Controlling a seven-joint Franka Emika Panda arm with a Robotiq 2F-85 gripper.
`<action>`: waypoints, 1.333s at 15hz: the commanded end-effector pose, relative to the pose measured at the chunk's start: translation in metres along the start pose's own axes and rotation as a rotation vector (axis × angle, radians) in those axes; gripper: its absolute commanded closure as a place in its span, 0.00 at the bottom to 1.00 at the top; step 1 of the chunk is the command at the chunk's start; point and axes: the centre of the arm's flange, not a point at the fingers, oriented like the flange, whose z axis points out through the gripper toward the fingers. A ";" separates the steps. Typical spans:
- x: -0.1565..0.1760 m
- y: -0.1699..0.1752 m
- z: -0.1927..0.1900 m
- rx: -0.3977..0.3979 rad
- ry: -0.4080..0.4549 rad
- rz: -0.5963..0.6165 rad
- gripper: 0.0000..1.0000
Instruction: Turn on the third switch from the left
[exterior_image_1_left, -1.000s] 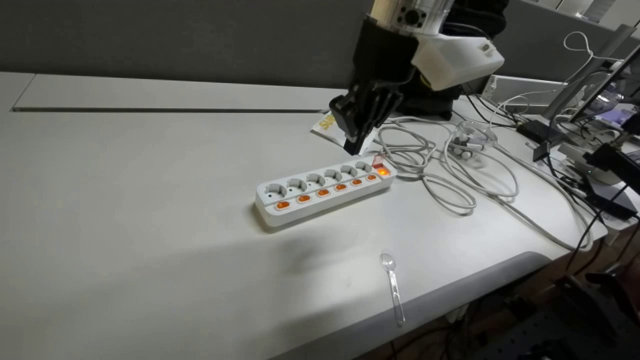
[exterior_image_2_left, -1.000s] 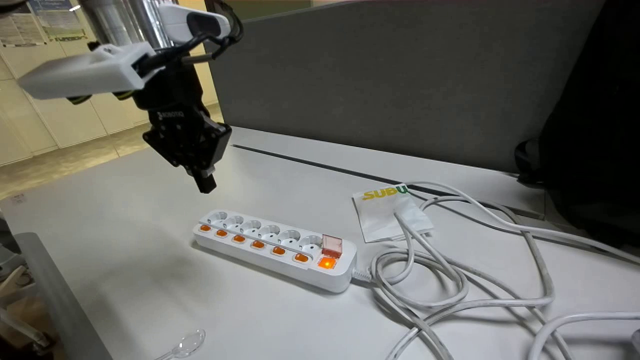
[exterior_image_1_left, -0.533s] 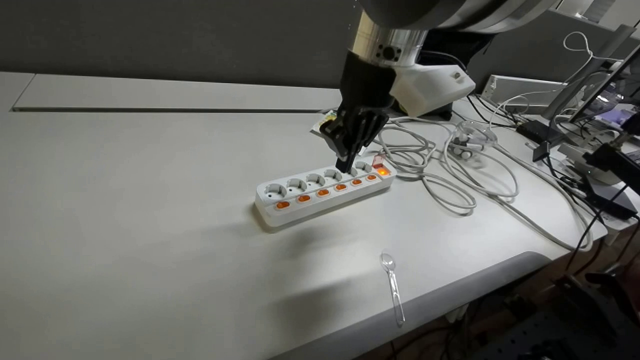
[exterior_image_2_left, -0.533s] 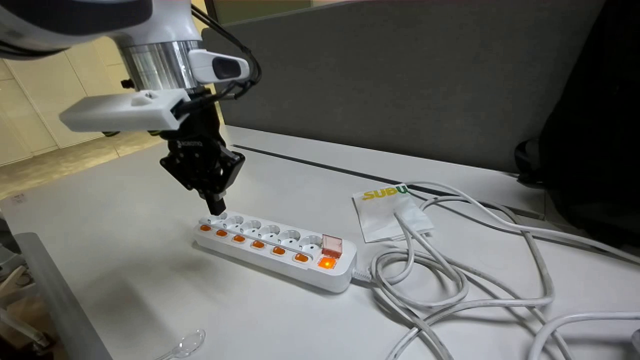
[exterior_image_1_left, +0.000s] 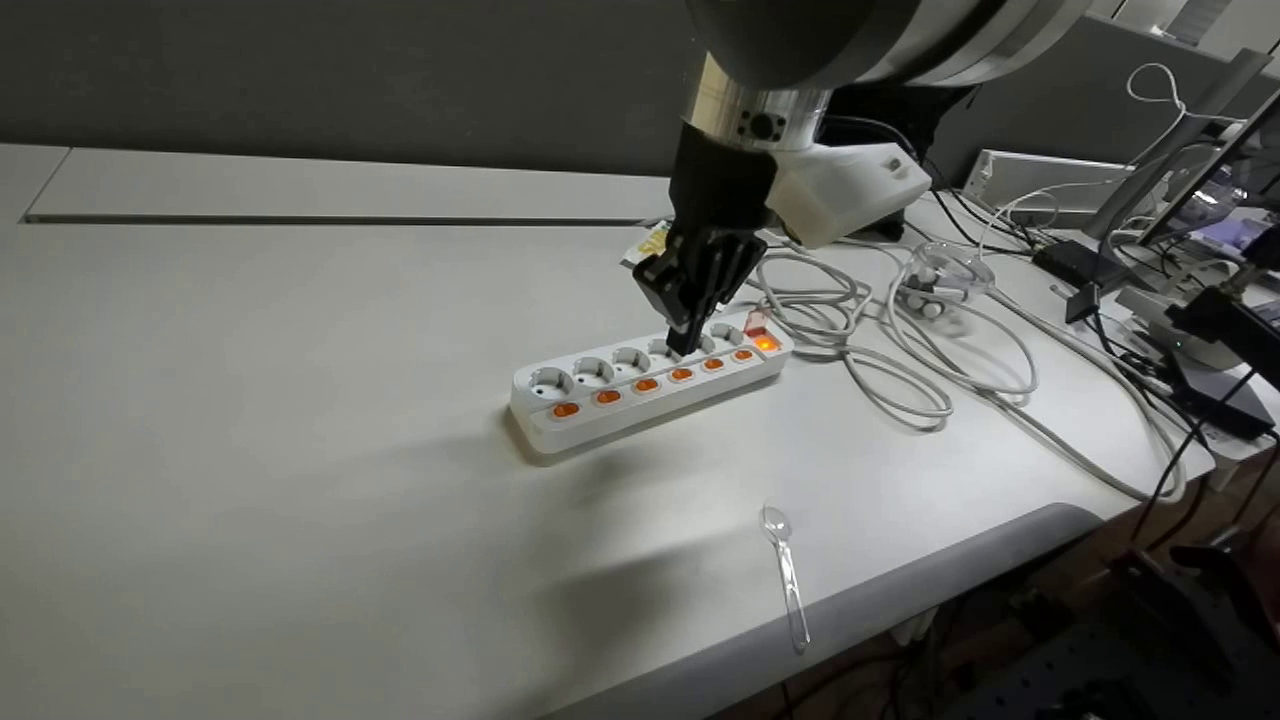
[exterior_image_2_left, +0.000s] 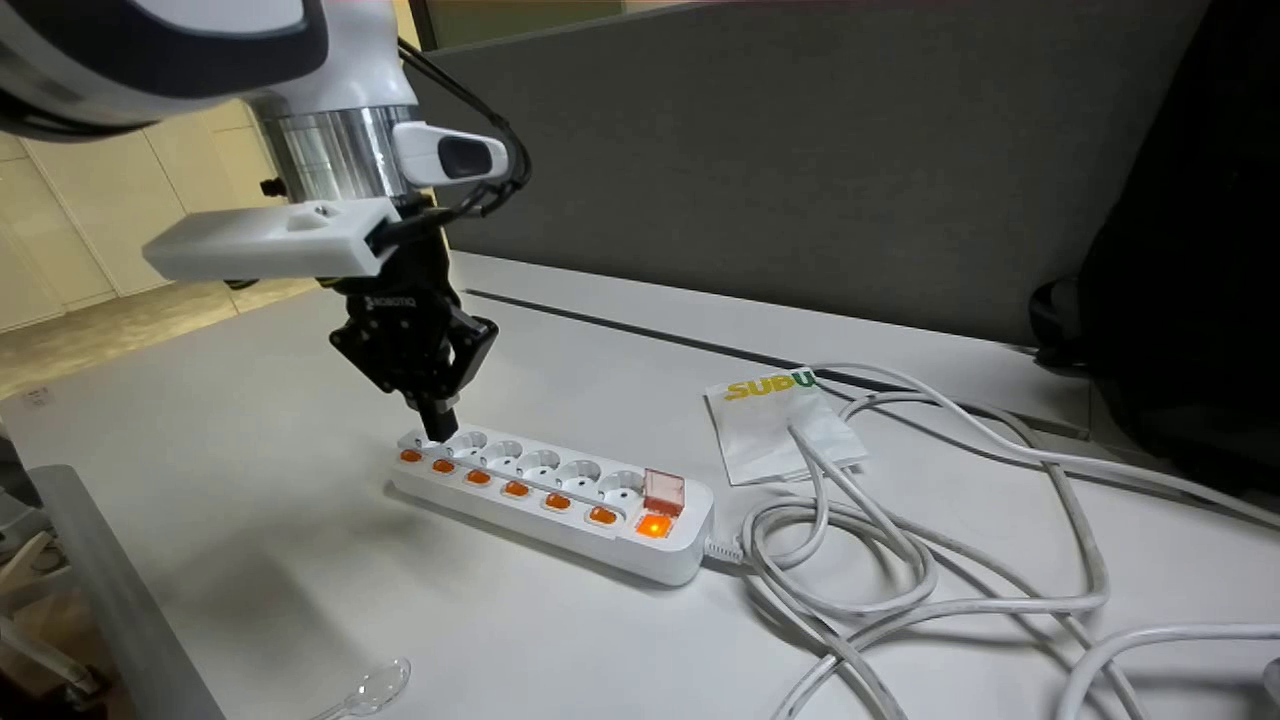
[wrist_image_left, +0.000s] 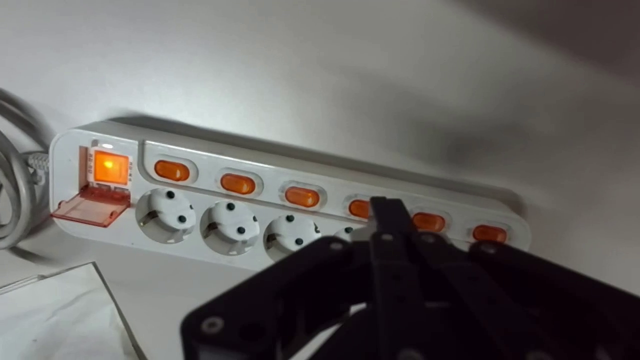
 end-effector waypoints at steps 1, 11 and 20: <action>0.004 -0.008 0.009 -0.027 -0.006 -0.021 1.00; 0.005 -0.015 0.035 -0.074 0.011 -0.062 1.00; 0.011 -0.014 0.050 -0.047 0.045 -0.055 1.00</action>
